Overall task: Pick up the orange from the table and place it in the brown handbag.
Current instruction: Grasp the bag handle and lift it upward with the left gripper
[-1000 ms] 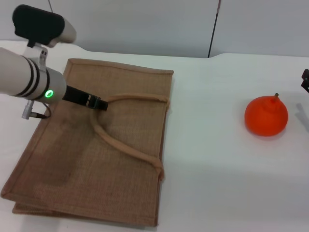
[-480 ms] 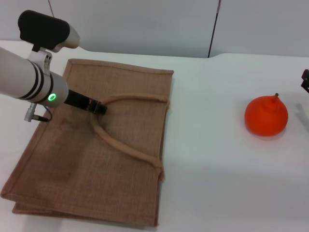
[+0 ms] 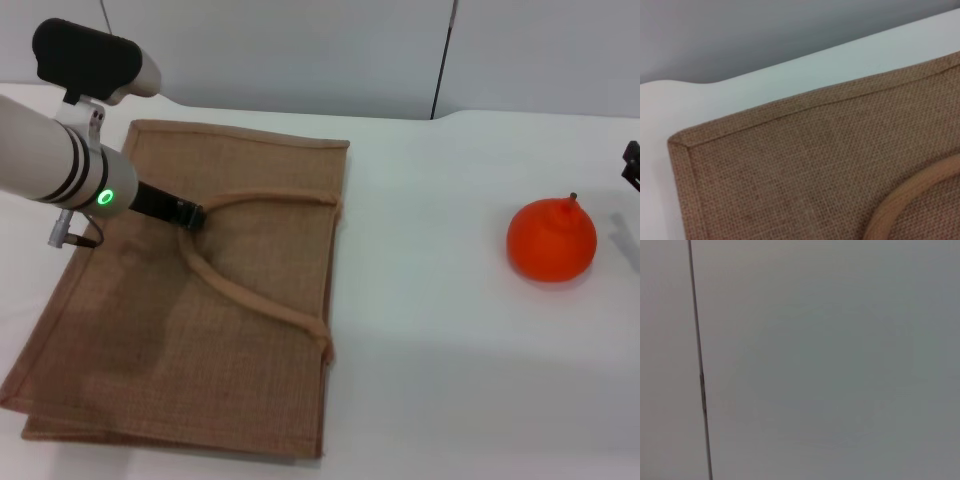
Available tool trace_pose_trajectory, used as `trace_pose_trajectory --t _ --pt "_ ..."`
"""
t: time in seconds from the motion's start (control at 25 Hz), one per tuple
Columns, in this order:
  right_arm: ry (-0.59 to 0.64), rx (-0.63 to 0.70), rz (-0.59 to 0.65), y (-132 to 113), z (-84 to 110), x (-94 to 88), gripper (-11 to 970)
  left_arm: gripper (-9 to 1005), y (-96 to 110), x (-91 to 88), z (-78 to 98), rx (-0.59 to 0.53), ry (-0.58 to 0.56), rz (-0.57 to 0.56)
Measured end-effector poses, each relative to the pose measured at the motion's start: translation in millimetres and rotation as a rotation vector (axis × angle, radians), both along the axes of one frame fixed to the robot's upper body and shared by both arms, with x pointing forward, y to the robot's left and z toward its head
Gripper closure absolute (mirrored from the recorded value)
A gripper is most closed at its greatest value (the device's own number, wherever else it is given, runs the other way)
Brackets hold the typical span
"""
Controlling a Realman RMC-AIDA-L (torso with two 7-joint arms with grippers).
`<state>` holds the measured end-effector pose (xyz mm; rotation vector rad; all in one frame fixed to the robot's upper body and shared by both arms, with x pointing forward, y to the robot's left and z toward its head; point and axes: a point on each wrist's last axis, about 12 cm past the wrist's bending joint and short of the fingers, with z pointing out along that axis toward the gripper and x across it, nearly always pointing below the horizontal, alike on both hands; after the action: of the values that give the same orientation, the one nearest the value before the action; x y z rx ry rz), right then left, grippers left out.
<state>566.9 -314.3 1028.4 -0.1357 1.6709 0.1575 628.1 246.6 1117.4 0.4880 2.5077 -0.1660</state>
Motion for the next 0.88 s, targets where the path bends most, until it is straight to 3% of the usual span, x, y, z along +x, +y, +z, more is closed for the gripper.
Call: trace_pose_trajectory --t 0.48,0.68,0.88 --pt "-0.003 0.012 0.001 1 0.7 0.3 80 692 -3 6.2 2.5 -0.01 -0.035 0.016" --pt "-0.002 0.011 0.002 0 0.7 0.4 79 796 -11 10.2 7.7 0.008 -0.068 -0.019" --pt "0.011 -0.006 0.024 2 -0.9 -0.1 78 861 -28 8.2 36.6 0.001 -0.212 -0.108"
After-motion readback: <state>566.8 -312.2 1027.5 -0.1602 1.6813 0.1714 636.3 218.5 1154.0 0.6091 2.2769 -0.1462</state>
